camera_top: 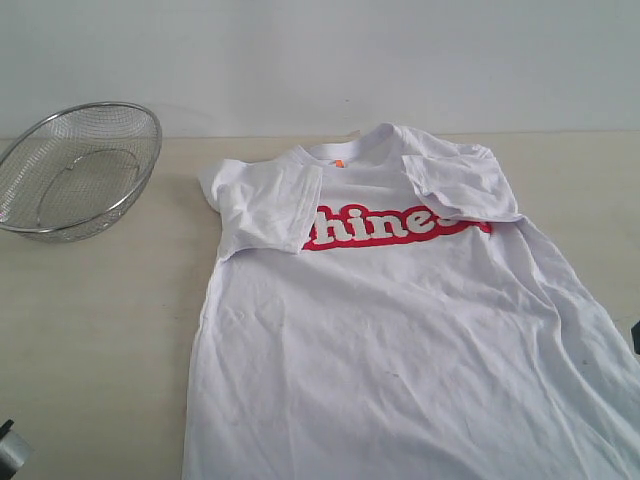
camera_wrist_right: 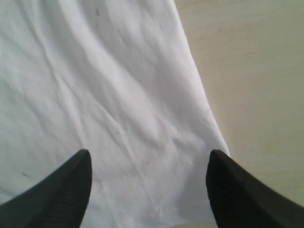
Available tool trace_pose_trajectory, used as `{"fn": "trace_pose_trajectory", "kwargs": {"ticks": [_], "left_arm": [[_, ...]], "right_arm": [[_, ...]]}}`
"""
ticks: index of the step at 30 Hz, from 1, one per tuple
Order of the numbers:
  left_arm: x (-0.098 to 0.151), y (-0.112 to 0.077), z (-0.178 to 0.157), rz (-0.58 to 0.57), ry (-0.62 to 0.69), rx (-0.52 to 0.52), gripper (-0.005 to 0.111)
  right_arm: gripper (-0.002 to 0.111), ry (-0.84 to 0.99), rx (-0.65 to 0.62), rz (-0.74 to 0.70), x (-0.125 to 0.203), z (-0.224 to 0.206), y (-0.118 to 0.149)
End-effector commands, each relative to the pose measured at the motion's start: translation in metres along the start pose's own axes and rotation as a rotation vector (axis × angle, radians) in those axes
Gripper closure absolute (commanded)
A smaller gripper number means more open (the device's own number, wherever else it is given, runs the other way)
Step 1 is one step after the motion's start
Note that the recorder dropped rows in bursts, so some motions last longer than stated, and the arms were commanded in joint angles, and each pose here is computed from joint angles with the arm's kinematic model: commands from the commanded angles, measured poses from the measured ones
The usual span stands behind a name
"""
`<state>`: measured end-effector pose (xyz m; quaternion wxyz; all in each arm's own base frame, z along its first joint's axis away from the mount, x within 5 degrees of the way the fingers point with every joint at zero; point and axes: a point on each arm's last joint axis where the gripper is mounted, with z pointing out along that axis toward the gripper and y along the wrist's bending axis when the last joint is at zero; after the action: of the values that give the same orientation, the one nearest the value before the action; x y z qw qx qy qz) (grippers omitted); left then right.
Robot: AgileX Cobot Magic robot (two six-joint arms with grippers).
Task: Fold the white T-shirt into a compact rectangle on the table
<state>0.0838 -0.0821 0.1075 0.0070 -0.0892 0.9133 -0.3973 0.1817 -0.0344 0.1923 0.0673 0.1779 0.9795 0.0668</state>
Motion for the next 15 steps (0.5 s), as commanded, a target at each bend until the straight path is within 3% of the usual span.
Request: {"fn": "trace_pose_trajectory", "kwargs": {"ticks": [1, 15], "left_arm": [[0.0027, -0.0003, 0.0001, -0.011, 0.016, 0.013, 0.053], [0.0010, -0.0005, 0.0001, -0.022, -0.002, 0.016, 0.053]], "right_arm": [[0.047, -0.010, 0.001, -0.005, -0.0001, -0.0008, 0.0003], [0.047, -0.007, -0.003, -0.003, 0.0002, -0.0008, 0.0007]]}}
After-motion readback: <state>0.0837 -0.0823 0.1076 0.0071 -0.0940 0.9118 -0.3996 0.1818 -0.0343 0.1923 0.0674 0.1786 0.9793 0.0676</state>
